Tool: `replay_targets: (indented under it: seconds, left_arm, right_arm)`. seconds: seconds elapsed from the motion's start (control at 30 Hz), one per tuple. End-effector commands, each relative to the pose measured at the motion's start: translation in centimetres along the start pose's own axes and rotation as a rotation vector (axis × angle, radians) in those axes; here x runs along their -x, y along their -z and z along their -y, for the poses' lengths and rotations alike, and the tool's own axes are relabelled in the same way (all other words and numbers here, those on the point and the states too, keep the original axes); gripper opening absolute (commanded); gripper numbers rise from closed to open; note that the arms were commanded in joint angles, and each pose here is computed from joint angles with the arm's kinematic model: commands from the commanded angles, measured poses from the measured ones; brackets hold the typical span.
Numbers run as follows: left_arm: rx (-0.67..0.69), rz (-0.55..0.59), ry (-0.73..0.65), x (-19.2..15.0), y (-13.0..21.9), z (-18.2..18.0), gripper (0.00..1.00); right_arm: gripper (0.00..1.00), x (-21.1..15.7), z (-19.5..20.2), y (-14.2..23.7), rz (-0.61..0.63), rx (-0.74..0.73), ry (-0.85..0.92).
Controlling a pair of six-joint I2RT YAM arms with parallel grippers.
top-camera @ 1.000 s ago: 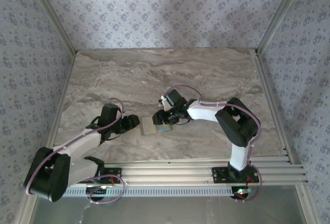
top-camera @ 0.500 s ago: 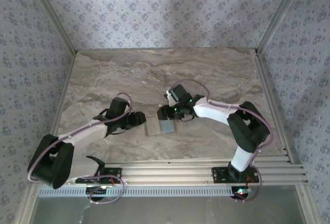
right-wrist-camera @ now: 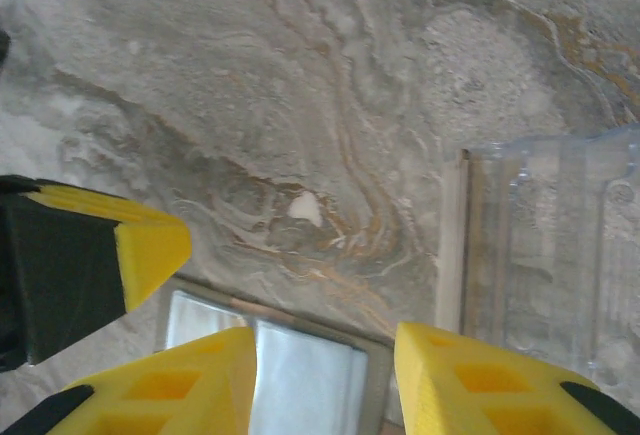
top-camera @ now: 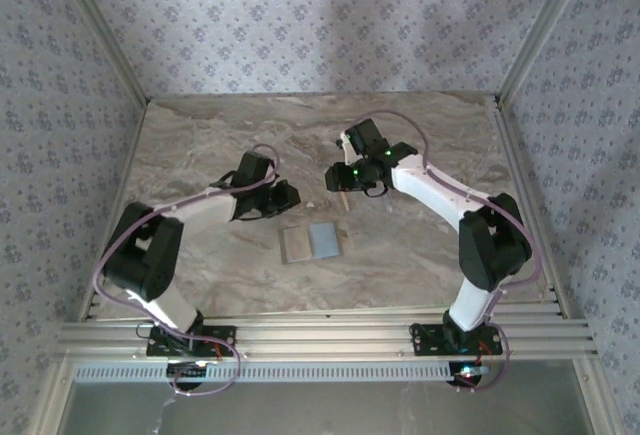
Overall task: Put the credit cards into the card holder
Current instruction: Pick up the credit card from the storage box.
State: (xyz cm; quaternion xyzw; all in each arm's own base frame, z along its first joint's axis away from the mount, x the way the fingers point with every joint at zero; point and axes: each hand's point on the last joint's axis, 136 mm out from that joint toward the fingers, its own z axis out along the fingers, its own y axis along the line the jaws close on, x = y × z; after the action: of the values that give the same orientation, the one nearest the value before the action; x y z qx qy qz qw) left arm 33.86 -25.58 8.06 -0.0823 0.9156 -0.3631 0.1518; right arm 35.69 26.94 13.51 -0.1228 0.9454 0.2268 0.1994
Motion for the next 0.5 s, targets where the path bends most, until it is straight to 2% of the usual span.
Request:
replay_targets:
  seconds: [0.0,0.27,0.47]
  left_arm:
    - [-0.111,-0.03,0.003,1.1,-1.4,3.3,0.13]
    - [-0.168,-0.093,0.033,2.7,-5.9,5.3,0.11]
    - [-0.195,-0.136,0.056,2.7,-8.2,5.8,0.1]
  right_arm:
    - [0.44,-1.4,1.7,-0.9,-0.095,-0.041,-0.011]
    - [0.45,-1.1,2.8,-3.0,-0.147,-0.009,-0.051]
    - [0.45,-1.3,3.3,-4.0,-0.174,0.002,-0.067]
